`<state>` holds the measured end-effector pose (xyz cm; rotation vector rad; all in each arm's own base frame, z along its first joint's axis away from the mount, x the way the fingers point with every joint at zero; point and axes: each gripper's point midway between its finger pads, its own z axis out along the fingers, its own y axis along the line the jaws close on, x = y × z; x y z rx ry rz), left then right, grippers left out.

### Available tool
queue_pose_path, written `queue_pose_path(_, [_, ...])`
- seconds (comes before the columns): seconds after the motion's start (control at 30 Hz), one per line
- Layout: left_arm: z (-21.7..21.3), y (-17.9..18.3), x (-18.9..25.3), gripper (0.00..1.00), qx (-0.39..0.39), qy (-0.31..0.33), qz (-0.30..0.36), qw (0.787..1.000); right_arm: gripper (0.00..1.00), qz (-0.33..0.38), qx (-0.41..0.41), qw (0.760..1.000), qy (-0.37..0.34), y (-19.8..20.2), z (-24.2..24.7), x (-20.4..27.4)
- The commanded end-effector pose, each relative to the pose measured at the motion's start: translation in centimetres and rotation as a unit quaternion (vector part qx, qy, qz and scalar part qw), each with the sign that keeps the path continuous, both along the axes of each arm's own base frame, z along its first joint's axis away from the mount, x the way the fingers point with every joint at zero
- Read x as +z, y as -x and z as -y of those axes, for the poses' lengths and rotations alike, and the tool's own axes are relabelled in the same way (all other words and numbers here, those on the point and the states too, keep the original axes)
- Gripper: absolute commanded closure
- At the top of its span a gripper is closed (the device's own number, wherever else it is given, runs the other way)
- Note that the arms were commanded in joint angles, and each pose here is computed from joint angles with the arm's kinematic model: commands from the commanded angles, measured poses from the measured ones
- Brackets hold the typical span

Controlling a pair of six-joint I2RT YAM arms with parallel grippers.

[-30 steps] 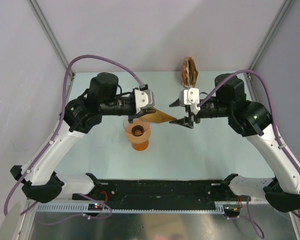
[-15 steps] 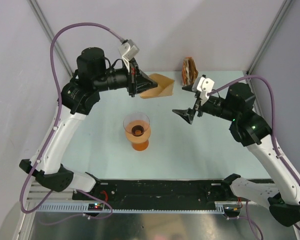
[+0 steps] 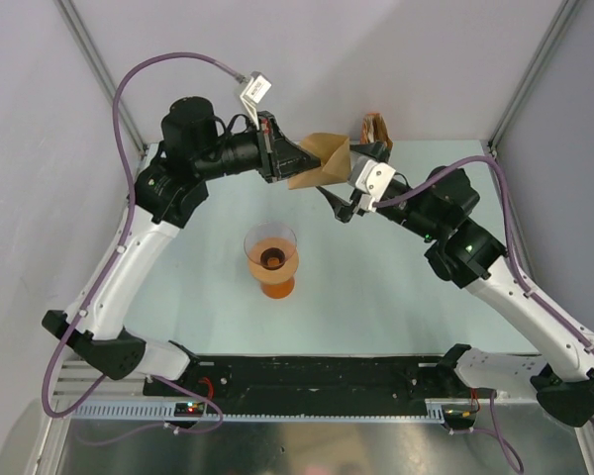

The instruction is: Place the coffee filter in the dripper

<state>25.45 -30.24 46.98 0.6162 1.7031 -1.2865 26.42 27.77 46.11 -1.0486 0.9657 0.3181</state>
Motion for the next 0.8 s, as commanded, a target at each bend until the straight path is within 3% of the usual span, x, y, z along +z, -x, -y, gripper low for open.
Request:
queue_pose_path(0.0, [-0.5,0.8,2.1,1.00,0.009,0.027,0.018,0.999,0.23,0.055,-0.016,0.998,-0.020,-0.2,0.3,3.1])
queue_pose_path(0.27, [-0.6,1.9,1.7,1.00,-0.001,0.008,0.064,0.998,0.40,0.031,0.035,0.999,-0.010,1.7,-0.1,2.3])
queue_pose_path(0.47, [-0.6,2.7,1.4,1.00,-0.016,-0.003,0.099,0.995,0.46,0.009,0.074,0.997,-0.006,3.2,0.0,1.8])
queue_pose_path(0.63, [-0.5,3.3,1.8,1.00,-0.032,-0.002,0.123,0.992,0.39,-0.012,0.093,0.996,-0.003,3.8,-0.2,1.4])
queue_pose_path(0.77, [-0.4,3.8,1.6,1.00,-0.040,-0.004,0.132,0.990,0.50,-0.016,0.102,0.995,-0.002,4.0,-0.2,1.4])
